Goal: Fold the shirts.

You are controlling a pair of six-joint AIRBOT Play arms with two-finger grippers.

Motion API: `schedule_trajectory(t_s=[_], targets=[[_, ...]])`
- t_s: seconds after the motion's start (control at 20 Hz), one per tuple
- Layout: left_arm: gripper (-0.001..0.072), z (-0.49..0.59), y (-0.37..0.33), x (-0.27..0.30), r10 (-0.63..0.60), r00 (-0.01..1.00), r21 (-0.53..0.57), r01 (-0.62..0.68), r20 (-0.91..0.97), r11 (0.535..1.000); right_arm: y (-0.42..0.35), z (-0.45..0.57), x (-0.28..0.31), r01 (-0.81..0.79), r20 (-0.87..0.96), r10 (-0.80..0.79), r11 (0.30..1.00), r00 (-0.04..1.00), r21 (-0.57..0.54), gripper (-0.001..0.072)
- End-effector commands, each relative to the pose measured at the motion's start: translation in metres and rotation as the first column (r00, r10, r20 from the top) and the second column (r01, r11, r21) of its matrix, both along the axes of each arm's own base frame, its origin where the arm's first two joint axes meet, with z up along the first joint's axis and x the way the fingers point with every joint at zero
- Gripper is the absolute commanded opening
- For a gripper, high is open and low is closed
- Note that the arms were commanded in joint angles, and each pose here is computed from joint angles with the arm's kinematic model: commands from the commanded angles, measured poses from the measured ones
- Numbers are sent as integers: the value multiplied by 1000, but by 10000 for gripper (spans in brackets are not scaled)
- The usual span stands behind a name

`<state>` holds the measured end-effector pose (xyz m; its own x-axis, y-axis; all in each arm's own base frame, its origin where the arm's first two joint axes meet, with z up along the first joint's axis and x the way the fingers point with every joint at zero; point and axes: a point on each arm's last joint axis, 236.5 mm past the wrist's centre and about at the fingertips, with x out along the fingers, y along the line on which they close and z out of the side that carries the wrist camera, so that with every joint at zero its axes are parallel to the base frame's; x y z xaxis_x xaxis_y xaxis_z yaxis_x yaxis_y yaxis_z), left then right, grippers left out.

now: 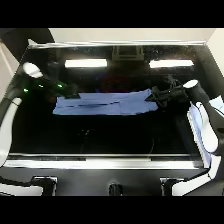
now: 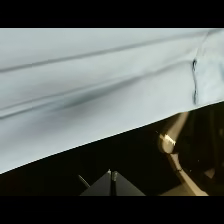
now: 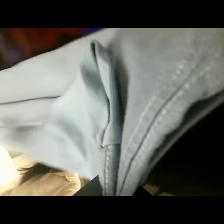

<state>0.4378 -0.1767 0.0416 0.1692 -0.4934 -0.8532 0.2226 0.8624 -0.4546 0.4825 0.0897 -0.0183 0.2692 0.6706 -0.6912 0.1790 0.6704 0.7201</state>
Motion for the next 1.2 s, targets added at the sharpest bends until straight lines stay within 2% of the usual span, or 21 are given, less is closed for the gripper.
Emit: schedule_trajectory(t_s=[0.0,0.15,0.3,0.6,0.75,0.85,0.95,1.05,1.15], targets=[[27,-40,-63,-8,-15,1000,-29,15,-11,999,0,53,-20,-10,30,11,999,999,-41,40],[27,-50,-117,-4,15,999,-186,-24,-52,982,-2,90,-42,-20,49,24,996,998,-82,40],[27,-53,-156,0,68,990,-332,-105,-122,938,-1,121,-65,-38,68,45,994,997,-107,40],[27,-94,-231,-58,-51,965,-364,-48,-257,930,7,186,-119,-85,148,106,986,983,-140,40],[27,-98,-279,-99,-141,942,-438,-6,-303,899,5,211,-140,-71,203,108,980,973,-185,40],[27,-94,-311,-121,-165,928,-498,-25,-334,867,7,223,-153,-70,221,112,979,969,-190,40],[26,-97,-332,-142,-184,916,-512,-26,-355,858,7,232,-163,-63,240,112,977,964,-203,40],[24,-101,-336,-145,-188,921,-508,-12,-341,861,2,231,-164,-52,237,107,973,966,-226,39],[22,-89,-320,-120,-156,949,-503,-3,-275,865,-4,219,-158,-50,209,104,967,972,-249,39]])
